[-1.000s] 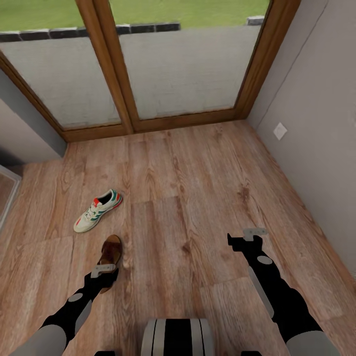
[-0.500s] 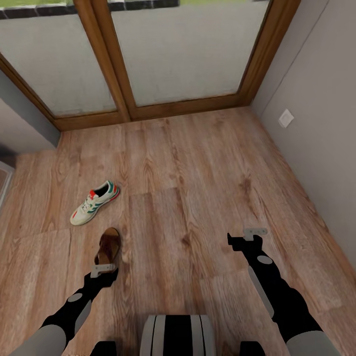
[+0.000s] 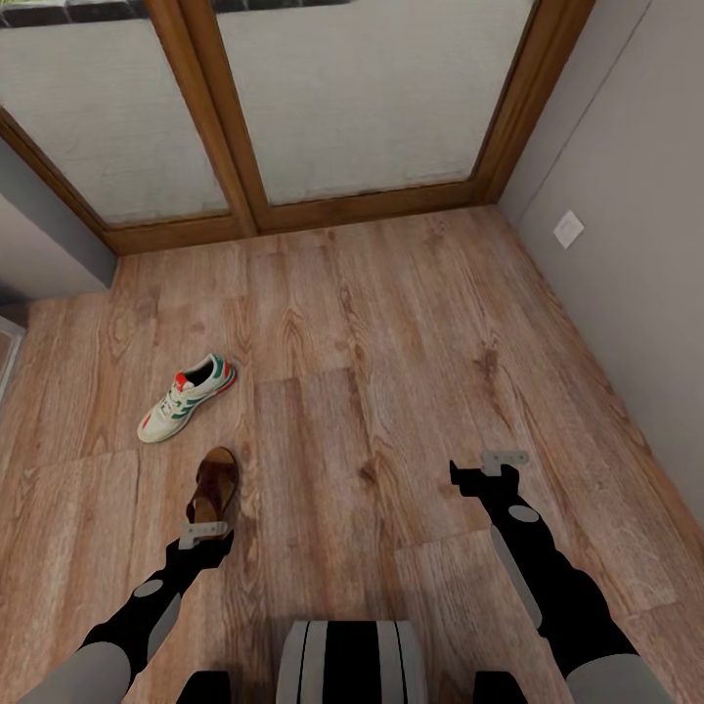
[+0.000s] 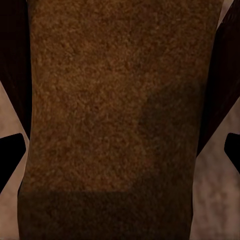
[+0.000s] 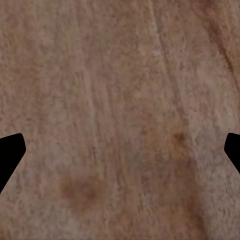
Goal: Pick up the two gym shoes and the two sandals from the corridor floor and place them onto the hallstand (shoe rack) in the corridor, making sure they are on the rack and not on the floor. Arrange them so the two gym shoes are next to each other and the two sandals are next to each other.
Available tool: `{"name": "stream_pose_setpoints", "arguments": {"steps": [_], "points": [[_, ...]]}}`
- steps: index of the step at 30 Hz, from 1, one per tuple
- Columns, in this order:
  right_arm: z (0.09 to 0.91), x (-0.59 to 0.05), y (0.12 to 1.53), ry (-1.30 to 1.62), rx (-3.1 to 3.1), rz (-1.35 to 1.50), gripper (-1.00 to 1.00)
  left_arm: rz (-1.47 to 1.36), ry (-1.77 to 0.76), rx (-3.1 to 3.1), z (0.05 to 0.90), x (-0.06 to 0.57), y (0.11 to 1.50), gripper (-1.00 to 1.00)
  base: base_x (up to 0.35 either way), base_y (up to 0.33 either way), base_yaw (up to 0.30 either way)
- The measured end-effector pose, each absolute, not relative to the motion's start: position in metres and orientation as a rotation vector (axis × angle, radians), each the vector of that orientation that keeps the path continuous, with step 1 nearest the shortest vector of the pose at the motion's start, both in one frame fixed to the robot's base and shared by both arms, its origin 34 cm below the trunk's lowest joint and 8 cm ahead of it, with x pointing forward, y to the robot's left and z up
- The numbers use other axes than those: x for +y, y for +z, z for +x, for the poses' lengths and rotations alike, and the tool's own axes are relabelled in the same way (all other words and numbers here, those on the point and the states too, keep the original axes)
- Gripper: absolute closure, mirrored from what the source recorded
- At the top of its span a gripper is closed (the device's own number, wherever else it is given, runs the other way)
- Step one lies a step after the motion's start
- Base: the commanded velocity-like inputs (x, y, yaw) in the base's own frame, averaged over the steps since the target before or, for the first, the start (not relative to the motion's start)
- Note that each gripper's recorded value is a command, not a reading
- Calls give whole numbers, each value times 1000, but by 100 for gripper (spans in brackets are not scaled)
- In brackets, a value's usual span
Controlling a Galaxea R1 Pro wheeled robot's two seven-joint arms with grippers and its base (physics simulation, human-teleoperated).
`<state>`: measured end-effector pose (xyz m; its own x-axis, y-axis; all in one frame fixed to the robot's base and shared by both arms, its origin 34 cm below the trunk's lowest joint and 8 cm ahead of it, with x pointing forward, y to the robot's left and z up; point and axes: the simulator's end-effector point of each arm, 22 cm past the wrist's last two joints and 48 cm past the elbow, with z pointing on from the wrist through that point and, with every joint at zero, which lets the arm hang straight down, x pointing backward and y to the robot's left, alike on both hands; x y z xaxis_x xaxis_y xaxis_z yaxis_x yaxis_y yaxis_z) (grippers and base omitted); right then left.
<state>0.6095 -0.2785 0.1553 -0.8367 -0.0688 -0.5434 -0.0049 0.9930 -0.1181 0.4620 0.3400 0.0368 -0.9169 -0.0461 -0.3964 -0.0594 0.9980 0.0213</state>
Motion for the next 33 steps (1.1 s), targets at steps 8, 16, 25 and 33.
{"name": "stream_pose_setpoints", "arguments": {"steps": [8, 16, 25, 33], "points": [[609, -279, 155, -150, 2558, -52, -100, -75, 46, 2733, 462, 340, 37, -100, 0, 0, 0], [609, -278, 155, -150, 2558, -52, -100, -71, 46, 2723, 464, 340, 38, -100, 0, 0, 0], [609, -279, 155, -150, 2560, -52, -100, -62, 53, 2703, 461, 342, 40, -100, 0, 0, 0], [609, -278, 155, -150, 2560, -52, -100, -63, 52, 2702, 460, 342, 40, -100, -60, 0, 0]]}}
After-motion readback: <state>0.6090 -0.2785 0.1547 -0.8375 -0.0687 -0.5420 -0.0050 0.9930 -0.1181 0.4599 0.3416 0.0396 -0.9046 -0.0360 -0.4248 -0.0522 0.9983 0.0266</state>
